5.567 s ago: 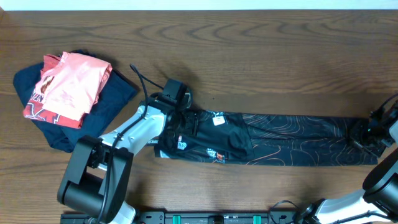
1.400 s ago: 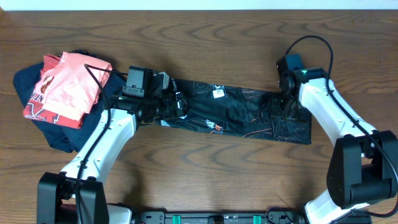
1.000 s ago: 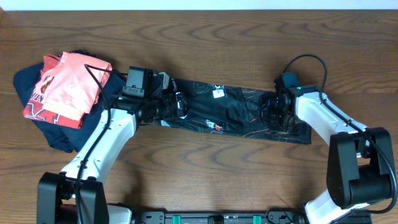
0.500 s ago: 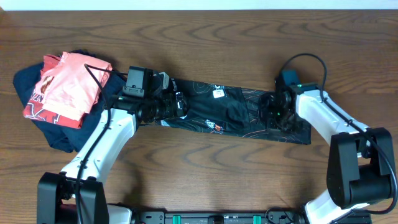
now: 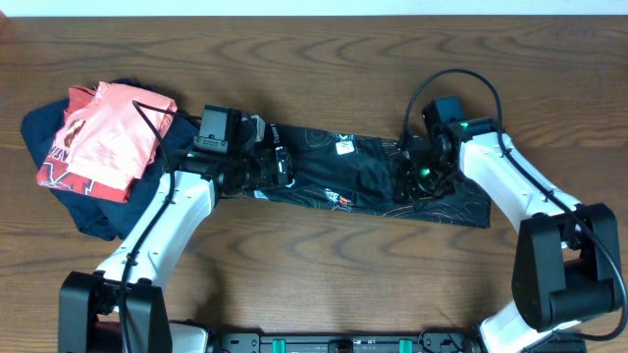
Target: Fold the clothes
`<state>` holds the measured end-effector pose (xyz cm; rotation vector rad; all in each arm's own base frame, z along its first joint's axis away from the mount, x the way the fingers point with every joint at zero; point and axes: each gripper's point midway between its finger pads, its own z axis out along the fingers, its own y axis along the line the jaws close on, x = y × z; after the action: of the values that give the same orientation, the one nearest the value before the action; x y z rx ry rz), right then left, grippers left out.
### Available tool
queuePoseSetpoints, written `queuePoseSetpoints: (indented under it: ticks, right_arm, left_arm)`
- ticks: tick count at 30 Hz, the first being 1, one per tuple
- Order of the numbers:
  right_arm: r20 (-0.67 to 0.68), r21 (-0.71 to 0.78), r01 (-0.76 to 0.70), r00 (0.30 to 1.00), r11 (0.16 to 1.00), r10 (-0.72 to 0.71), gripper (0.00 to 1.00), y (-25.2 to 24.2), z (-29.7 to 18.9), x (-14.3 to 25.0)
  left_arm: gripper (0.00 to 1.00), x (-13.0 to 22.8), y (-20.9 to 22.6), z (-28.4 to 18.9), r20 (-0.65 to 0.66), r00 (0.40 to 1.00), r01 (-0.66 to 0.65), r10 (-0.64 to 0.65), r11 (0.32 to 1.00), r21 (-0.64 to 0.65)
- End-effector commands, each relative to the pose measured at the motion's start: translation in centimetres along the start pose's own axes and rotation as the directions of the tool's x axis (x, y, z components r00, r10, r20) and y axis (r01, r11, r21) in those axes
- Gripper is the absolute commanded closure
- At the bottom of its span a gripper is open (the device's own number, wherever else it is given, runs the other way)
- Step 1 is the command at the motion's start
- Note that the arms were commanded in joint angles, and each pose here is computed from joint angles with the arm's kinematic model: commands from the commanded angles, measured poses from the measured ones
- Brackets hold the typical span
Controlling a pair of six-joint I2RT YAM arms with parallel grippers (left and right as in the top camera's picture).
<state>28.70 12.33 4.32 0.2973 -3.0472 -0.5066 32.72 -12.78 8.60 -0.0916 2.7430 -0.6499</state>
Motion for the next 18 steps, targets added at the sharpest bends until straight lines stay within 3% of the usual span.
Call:
queuePoseSetpoints:
  ticks: [1,6,10,18]
  right_arm:
    - [0.113,0.149,-0.106,0.990,0.983,0.089,0.71,-2.2,-3.2,-1.2]
    - [0.268,0.189,-0.173,0.956,0.967,0.118,0.63,-2.8,-7.8,-1.4]
    - [0.317,0.181,-0.182,0.941,0.967,0.117,0.41,-2.5,-10.2,-0.4]
    - [0.297,0.184,-0.204,0.944,0.962,0.143,0.40,-2.7,-11.2,1.5]
  left_arm:
    - [0.02,-1.1,2.2,-0.1,0.044,0.997,-0.052,0.057,0.993,-0.105]
    - [0.02,-3.4,5.2,0.2,0.111,0.994,0.009,0.006,0.991,-0.136]
    - [0.02,-3.9,6.4,1.8,0.098,0.995,0.018,-0.009,0.995,-0.099]
    - [0.02,-2.4,6.4,6.5,-0.008,1.000,0.000,0.001,1.000,0.023]
